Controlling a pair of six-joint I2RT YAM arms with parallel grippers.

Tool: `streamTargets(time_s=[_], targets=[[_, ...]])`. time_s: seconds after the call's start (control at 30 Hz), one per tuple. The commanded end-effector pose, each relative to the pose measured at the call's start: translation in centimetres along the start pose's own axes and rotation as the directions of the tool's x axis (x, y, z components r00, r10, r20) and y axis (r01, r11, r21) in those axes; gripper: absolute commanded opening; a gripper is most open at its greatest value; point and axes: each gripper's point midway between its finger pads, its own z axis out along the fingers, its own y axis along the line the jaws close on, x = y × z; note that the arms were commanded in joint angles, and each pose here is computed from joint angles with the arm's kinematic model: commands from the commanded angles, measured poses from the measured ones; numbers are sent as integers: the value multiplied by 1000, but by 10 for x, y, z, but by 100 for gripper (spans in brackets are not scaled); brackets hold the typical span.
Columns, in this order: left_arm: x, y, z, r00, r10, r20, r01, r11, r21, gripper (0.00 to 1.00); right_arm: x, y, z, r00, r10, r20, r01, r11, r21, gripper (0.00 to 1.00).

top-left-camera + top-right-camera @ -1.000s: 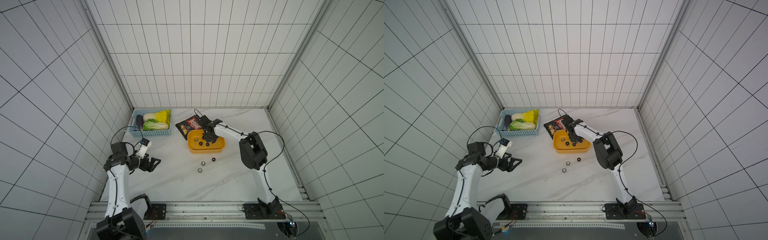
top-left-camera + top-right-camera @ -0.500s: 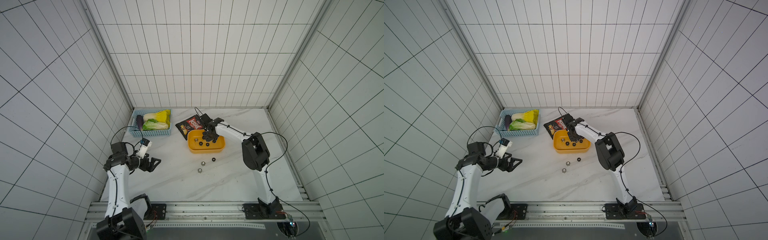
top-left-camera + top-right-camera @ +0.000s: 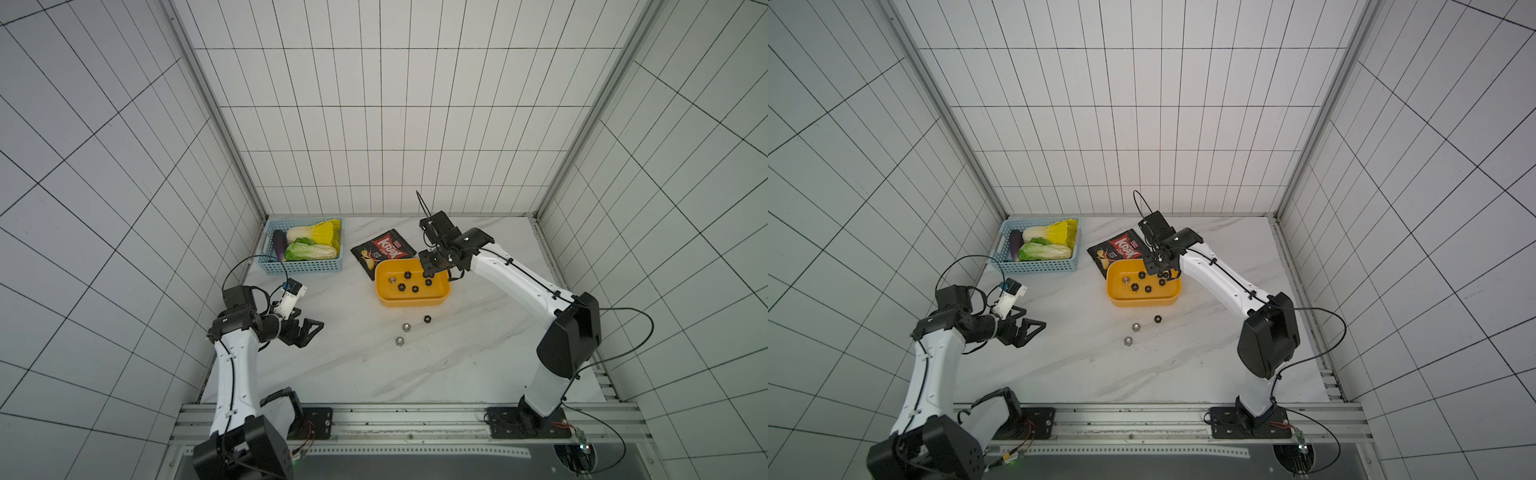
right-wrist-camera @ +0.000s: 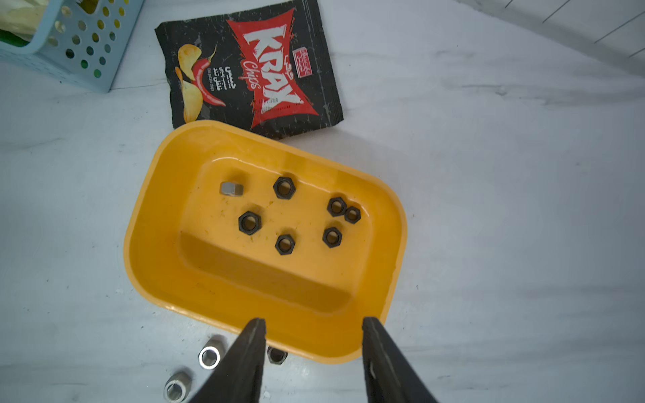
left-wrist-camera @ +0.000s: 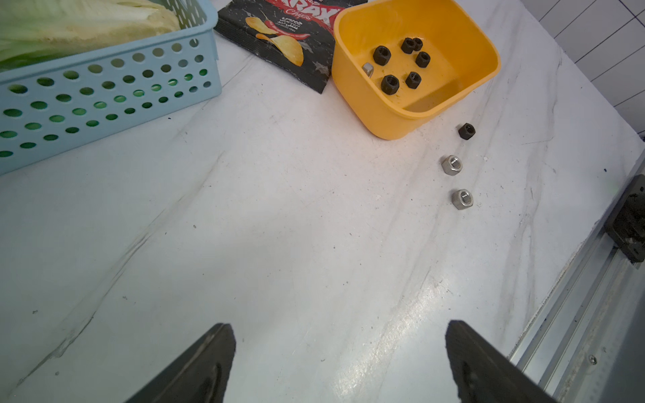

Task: Put the nuts on the desktop into the storage box
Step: Place the nut in the storage box, then pick up the nut from the center of the board.

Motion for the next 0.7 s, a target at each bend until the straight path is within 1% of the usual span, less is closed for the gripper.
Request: streamTargets(time_s=[0.0, 0.07, 0.2, 0.3, 0.47, 0.57, 0.67], targets=[[-2, -11, -2, 998, 68, 9, -68, 997, 43, 98, 40, 13, -12, 995, 17, -95, -22, 999, -48, 56], [-2, -16, 1, 996, 90, -10, -90, 994, 64, 98, 54, 14, -21, 995, 10, -102, -15, 999, -43, 61], [0, -30, 10, 986, 154, -59, -147, 983, 111, 98, 84, 14, -32, 992, 4, -127, -8, 999, -33, 66], [0, -43, 16, 975, 209, -77, -196, 969, 152, 98, 107, 10, -34, 988, 36, -153, -39, 999, -17, 69], [-1, -59, 27, 952, 292, -94, -269, 943, 198, 98, 137, 14, -26, 977, 95, -193, -100, 995, -20, 78], [-5, -68, 33, 942, 325, -81, -301, 927, 222, 98, 149, 18, -17, 970, 125, -208, -131, 991, -14, 86], [-6, -75, 41, 931, 357, -71, -331, 911, 245, 98, 154, 20, -8, 968, 143, -207, -147, 989, -4, 88]])
